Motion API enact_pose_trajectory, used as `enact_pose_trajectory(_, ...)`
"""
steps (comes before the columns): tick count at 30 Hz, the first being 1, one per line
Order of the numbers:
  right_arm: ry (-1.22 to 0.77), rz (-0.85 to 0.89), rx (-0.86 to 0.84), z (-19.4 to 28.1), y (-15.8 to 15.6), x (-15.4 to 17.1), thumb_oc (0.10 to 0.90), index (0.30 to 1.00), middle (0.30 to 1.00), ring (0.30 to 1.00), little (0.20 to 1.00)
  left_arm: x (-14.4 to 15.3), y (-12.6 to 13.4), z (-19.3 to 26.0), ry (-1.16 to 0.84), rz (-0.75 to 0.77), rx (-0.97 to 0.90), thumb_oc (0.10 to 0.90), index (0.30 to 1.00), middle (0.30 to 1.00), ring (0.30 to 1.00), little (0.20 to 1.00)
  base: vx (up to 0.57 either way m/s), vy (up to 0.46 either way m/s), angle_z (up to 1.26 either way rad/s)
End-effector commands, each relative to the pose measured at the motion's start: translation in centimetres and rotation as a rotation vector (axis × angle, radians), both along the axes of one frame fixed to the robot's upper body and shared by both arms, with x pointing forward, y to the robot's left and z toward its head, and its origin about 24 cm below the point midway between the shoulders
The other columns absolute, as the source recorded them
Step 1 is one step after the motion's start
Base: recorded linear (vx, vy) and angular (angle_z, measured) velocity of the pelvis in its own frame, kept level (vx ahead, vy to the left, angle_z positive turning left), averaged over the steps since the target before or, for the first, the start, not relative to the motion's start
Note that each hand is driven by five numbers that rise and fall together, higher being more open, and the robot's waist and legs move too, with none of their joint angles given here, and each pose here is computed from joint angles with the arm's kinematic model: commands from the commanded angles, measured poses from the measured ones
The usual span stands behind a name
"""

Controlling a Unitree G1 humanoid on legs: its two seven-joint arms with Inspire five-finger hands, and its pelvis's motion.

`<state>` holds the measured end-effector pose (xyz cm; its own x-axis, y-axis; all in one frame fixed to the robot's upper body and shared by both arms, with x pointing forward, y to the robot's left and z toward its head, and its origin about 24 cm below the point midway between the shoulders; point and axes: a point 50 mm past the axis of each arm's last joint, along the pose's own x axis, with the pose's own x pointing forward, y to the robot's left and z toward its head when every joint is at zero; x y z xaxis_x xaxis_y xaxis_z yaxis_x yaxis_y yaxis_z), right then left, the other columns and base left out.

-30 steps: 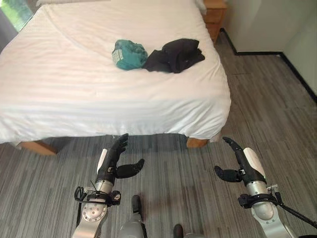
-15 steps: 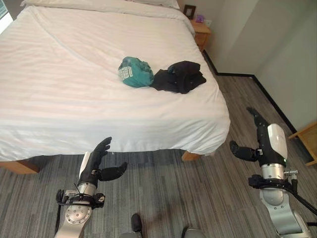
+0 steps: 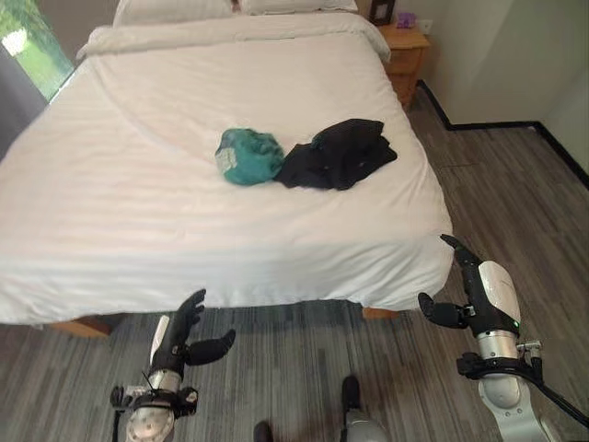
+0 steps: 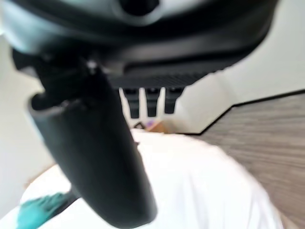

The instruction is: Pick up bed clothes into laundry basket.

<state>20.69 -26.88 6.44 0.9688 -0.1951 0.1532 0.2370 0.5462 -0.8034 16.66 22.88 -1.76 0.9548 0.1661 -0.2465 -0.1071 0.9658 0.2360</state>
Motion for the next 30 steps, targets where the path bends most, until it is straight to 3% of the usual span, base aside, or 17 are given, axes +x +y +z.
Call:
enact_pose_trajectory(1,-0.355,0.038,-0.08,7.7,-0.5,1.8,0.8,0.9,0.9,0.9,0.9,4.3,-1.1,7.6,-0.414,-0.097,-0.008,0.8,0.9,0.9,0.9,0.9,0.21,-0.314,0.15)
enact_pose_trajectory(8,-0.408,0.019,-0.123,9.4,-1.3,2.0,0.8,0.9,0.9,0.9,0.9,4.0,-1.9,7.7,-0.427,-0.123,-0.027,0.8,0.9,0.9,0.9,0.9,0.25,-0.097,-0.08)
enact_pose_trajectory(20,-0.547,-0.062,-0.293,12.8,-2.9,1.1,0.8,0.9,0.9,0.9,0.9,3.8,-2.7,6.9,-0.383,-0.17,-0.009,0.8,0.9,0.9,0.9,0.9,0.22,0.131,0.05)
enact_pose_trajectory(24,-0.57,-0.107,-0.405,15.8,-4.9,2.9,0.8,0.9,0.9,0.9,0.9,3.3,-1.7,5.6,-0.311,-0.169,0.02,0.8,0.9,0.9,0.9,0.9,0.12,0.176,0.05)
enact_pose_trajectory(30,-0.533,-0.174,-0.415,18.0,-7.2,5.3,0.8,0.9,0.9,0.9,0.9,2.5,-0.3,3.4,-0.179,-0.158,0.035,0.8,0.9,0.9,0.9,0.9,0.07,0.135,0.01)
